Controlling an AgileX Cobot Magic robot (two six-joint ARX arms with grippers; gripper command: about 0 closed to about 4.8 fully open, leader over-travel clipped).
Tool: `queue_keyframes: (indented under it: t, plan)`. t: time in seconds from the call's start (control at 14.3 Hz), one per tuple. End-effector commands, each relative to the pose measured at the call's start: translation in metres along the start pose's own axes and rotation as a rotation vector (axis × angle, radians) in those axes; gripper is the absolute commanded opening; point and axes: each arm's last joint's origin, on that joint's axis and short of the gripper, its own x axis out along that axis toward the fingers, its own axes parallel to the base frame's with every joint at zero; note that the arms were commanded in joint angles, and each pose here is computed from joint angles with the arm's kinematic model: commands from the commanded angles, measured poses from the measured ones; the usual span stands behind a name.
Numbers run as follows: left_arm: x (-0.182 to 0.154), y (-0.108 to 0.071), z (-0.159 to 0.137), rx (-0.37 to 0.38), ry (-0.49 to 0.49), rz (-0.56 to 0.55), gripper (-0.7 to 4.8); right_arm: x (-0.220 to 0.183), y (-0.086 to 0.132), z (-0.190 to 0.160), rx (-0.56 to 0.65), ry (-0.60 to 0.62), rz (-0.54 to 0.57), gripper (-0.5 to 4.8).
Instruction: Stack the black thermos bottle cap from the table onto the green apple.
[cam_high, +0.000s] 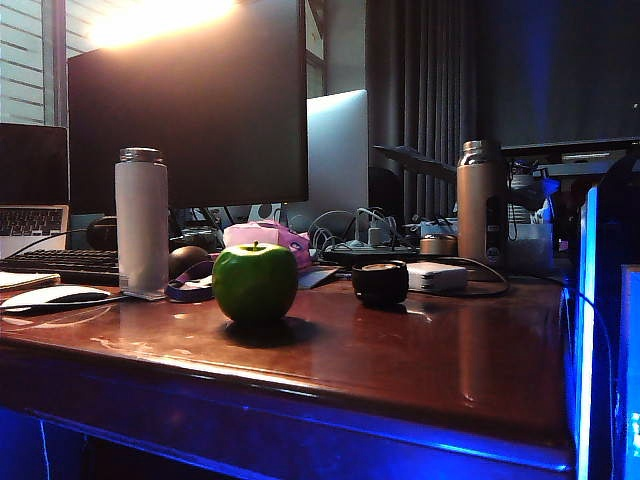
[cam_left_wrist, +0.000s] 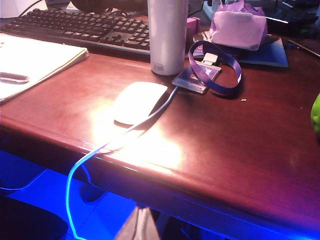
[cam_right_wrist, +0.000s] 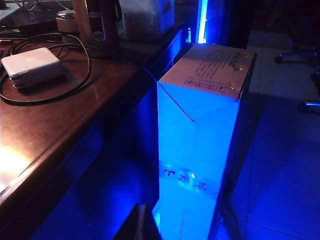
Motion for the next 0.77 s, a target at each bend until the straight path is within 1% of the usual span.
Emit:
queue_keyframes:
  t: [0.07,0.28,0.35,0.42,0.49,0.56,0.63,0.7,0.77]
  plan:
    - [0.001,0.0,-0.003,-0.004,0.018,0.007,-0.02,0.0,0.0,-0.001,0.004,-0.001,0.0,-0.01]
    - [0.001,0.0,-0.003,-0.004,0.017,0.007,-0.03,0.0,0.0,-0.001,0.004,-0.001,0.005,-0.01]
    - [0.001,0.0,-0.003,-0.017,0.012,0.007,-0.03,0.0,0.001,-0.001,0.004,-0.002,0.02,-0.01]
    - [0.0,0.0,0.002,-0.089,-0.031,0.007,-0.02,0.0,0.001,0.001,0.005,-0.014,0.046,-0.01]
    - [-0.003,0.001,0.016,-0.22,-0.126,0.002,0.32,-0.002,0.002,0.007,0.028,-0.031,0.075,-0.01]
    - [-0.009,0.003,0.037,-0.288,-0.249,0.035,0.69,-0.006,0.003,0.019,0.077,-0.064,0.09,-0.01]
    - [-0.02,0.004,0.06,-0.289,-0.351,0.085,0.67,-0.013,0.004,0.037,0.082,-0.118,0.101,-0.01]
    - [-0.031,0.006,0.085,-0.283,-0.406,0.137,0.67,-0.018,0.004,0.052,0.084,-0.157,0.102,-0.01]
    - [-0.037,0.006,0.111,-0.235,-0.436,0.149,0.67,-0.019,0.004,0.065,0.086,-0.187,0.105,-0.01]
